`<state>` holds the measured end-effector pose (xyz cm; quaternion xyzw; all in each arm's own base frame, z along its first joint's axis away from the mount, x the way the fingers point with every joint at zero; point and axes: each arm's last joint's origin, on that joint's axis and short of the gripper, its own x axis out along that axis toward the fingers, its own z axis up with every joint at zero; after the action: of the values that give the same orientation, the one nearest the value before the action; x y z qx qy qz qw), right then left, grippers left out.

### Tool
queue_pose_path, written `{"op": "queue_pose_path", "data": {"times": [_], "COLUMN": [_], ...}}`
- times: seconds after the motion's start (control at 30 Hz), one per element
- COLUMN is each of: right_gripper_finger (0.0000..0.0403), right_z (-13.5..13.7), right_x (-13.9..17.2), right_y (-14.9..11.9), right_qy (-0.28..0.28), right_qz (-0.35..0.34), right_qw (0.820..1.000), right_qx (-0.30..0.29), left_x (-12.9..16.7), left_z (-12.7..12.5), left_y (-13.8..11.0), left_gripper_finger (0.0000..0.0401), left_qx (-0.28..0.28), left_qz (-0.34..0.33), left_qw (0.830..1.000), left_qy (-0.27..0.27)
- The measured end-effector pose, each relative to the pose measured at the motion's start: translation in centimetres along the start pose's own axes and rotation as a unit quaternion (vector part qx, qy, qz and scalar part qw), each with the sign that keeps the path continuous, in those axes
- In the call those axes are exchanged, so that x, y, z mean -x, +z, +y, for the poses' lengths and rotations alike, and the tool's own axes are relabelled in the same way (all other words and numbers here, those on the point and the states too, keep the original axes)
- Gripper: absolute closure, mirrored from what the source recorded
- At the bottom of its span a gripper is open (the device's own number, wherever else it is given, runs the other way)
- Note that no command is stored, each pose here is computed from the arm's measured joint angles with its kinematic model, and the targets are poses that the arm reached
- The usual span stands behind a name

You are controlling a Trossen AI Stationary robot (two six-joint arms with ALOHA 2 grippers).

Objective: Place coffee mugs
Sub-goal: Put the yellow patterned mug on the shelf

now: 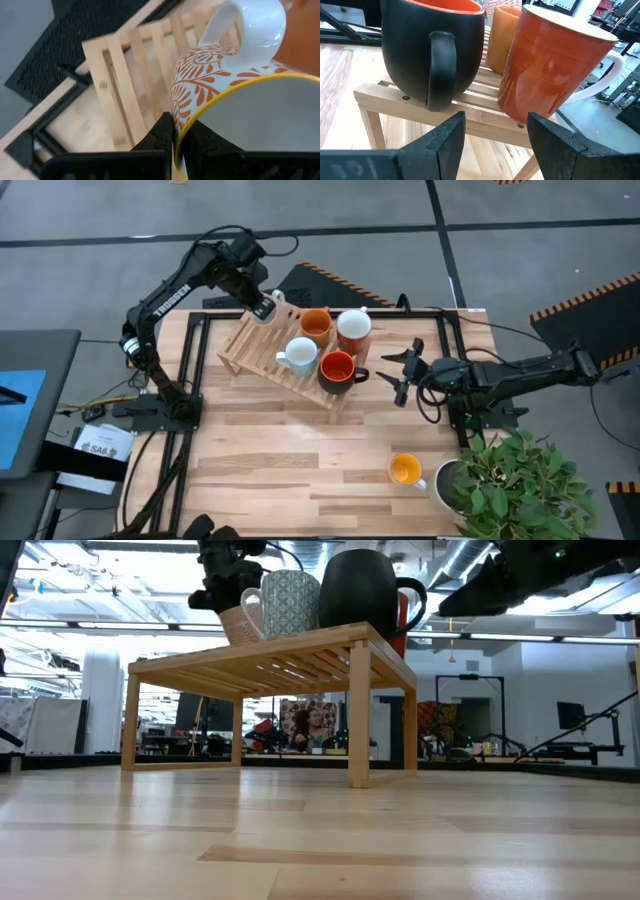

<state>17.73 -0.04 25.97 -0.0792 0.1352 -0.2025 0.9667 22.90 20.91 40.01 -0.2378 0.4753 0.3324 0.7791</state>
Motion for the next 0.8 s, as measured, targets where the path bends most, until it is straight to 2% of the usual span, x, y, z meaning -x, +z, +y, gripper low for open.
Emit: {"op": "queue_pose_path", "data": {"times": [0.1,0.33,0.57,0.8], "right_gripper_finger": [0.0163,0.0163,0.0163,0.0163], "right_z": [0.0,0.0,0.0,-0.1], "right_x": [0.0,0.0,0.0,-0.1], "right_y": [0.0,0.0,0.0,0.0], "right_qy": [0.000,0.000,0.000,-0.004], "right_qz": [-0.001,-0.001,-0.001,0.000], "right_qw": [1.000,1.000,1.000,1.000], "right_qx": [-0.001,-0.001,-0.001,-0.005], "left_x": [0.0,-1.1,-2.1,-2.7], "left_z": [-0.1,0.0,-0.1,-0.1], "left_y": [0.2,0.0,0.4,0.7], "left_gripper_finger": [0.0401,0.0401,0.0399,0.0360], "left_qx": [0.002,0.005,0.004,-0.001], "left_qz": [-0.010,0.034,0.042,0.041], "left_qw": [1.000,0.999,0.999,0.999], "left_qy": [-0.005,0.006,0.007,0.018]}}
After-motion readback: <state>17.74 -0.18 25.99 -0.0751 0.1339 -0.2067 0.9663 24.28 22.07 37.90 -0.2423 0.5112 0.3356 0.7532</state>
